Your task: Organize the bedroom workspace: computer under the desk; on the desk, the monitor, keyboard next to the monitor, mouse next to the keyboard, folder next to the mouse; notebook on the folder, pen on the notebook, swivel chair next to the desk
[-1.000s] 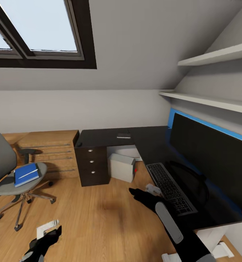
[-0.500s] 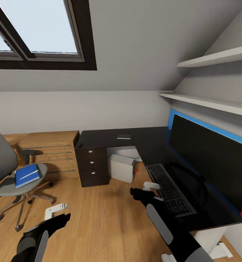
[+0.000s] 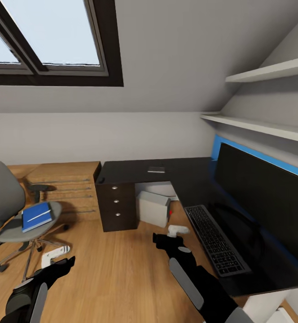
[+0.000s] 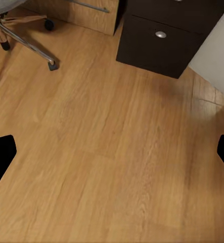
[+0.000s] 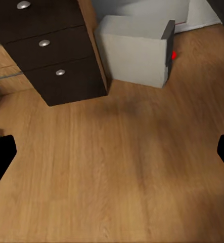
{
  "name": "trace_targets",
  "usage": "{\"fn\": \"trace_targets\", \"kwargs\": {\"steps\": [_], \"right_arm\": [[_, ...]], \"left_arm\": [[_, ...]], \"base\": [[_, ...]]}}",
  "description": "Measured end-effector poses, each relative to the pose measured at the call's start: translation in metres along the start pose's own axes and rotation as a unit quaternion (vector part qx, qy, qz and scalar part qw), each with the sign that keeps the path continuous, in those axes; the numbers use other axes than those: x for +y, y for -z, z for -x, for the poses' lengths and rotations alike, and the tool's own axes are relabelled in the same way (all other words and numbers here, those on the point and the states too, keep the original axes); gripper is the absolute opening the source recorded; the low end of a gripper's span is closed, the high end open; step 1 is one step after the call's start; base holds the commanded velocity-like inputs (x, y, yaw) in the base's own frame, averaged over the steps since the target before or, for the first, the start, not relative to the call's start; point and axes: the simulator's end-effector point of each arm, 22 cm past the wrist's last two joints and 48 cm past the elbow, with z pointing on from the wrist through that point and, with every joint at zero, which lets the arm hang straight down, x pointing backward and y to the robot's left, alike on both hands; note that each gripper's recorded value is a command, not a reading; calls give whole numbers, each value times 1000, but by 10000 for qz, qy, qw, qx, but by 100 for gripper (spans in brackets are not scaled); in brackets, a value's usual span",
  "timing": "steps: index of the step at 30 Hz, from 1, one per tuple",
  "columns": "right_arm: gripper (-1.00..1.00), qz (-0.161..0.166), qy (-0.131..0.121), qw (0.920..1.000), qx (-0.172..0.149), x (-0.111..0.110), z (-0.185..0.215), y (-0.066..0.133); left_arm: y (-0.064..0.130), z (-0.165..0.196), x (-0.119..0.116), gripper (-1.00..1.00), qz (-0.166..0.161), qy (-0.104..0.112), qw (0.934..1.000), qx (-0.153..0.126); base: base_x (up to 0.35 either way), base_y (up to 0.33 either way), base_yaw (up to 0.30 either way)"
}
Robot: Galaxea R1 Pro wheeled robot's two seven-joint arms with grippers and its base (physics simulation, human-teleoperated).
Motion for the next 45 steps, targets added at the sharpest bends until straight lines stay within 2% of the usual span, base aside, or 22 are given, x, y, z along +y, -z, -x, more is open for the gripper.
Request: {"fn": "trace_targets", "kwargs": {"steps": [7,10,12,13,17,45], "right_arm": [[100,20,25,10000,-29,2,2,1],[100,24,-27,9999,-149,3,7,1],[100,-24,56,9997,-238,1,10,1],[100,-85,190,9993,-319,-2,13,1],[100,-131,288,9988,-379,-4,16,1],[100,-148,306,9986,-398,-6,16,1]], "left_arm": [[0,0,1,100,12,-1,10000,1],[0,-1,1,100,20,-16,10000,7],[-1,-2,0,100,11,-20,10000,14],[-1,-2,-1,100,10,-21,10000,19],[-1,-2,-1,100,7,-24,10000,18],[-1,-1,0,100,11,-17,10000,11]], "base": [[317,61,44],[312,2,261],[321,0,138],[322,0,45],[322,0,18],[322,112,16]]}}
